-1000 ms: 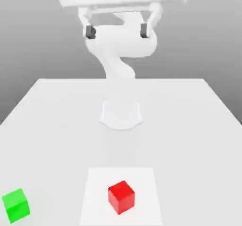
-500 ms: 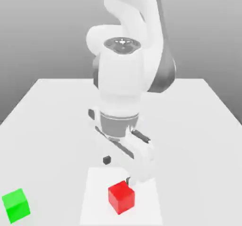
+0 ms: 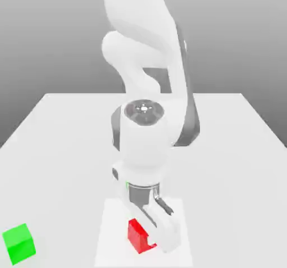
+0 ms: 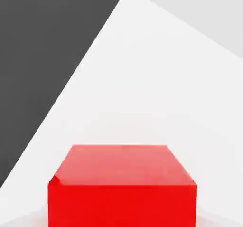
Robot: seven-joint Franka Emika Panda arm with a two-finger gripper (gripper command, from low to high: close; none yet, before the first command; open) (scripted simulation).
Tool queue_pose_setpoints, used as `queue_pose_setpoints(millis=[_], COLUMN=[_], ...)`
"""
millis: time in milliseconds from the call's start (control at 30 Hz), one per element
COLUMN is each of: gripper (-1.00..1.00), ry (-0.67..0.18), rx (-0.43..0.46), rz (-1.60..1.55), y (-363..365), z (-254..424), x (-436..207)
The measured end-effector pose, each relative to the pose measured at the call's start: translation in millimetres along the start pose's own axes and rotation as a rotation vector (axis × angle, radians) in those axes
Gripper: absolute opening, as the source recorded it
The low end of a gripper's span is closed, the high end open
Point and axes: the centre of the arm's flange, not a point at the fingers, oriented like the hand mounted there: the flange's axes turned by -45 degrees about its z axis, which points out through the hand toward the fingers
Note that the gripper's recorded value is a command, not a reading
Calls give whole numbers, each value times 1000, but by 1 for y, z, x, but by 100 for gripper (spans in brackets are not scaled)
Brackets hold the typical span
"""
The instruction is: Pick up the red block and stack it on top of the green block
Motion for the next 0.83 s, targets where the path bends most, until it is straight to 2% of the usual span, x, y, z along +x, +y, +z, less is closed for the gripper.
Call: queue_pose_setpoints(millis=[100,333,567,700,733,833], gripper=[-100,-100,-100,-100,100,100], ry=[0,-6,-2,-1,-1,-1], rx=[-3,-4,-3,-3,-3,-3], rz=[-2,0,-6,-8,-8,-8], y=[3,43,117,133,134,134], z=[-29,-47,-66,-28,-14,-14], x=[5,112,215,233,233,233])
